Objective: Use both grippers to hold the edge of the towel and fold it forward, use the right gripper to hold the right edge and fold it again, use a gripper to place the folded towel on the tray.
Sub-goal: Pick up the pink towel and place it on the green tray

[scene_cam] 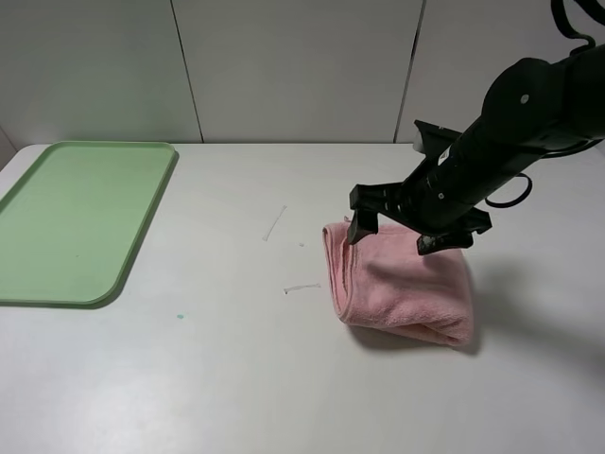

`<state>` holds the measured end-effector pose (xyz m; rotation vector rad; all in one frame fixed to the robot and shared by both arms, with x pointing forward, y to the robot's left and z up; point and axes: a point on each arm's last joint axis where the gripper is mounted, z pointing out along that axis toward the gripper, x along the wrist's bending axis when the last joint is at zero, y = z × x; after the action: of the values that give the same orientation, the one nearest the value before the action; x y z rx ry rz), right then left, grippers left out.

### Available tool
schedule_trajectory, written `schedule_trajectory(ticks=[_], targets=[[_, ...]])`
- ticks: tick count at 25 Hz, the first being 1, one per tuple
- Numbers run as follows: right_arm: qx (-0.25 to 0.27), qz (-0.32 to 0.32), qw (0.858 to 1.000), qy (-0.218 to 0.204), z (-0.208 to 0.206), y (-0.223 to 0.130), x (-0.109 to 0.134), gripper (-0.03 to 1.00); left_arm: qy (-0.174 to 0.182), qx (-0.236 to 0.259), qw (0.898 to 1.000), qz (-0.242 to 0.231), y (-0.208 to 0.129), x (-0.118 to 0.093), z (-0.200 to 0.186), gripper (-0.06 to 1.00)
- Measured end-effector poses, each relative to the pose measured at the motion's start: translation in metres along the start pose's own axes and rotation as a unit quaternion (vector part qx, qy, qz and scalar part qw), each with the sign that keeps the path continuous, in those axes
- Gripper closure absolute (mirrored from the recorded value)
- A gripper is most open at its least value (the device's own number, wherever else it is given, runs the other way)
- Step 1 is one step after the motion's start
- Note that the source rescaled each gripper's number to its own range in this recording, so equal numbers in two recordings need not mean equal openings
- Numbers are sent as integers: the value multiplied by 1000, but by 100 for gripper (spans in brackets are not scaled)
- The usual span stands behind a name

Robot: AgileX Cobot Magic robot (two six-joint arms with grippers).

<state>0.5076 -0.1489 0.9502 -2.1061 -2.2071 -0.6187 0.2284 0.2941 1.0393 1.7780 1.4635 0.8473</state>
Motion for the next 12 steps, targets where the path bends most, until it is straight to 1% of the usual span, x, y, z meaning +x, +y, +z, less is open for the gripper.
schedule_trajectory(ticks=[8, 12], targets=[[-36, -37, 999, 3, -37, -1, 4, -3, 0, 0, 1000, 0, 0, 0, 0, 4], [-44, -59, 997, -7, -57, -6, 3, -3, 0, 0, 1000, 0, 0, 0, 0, 4]])
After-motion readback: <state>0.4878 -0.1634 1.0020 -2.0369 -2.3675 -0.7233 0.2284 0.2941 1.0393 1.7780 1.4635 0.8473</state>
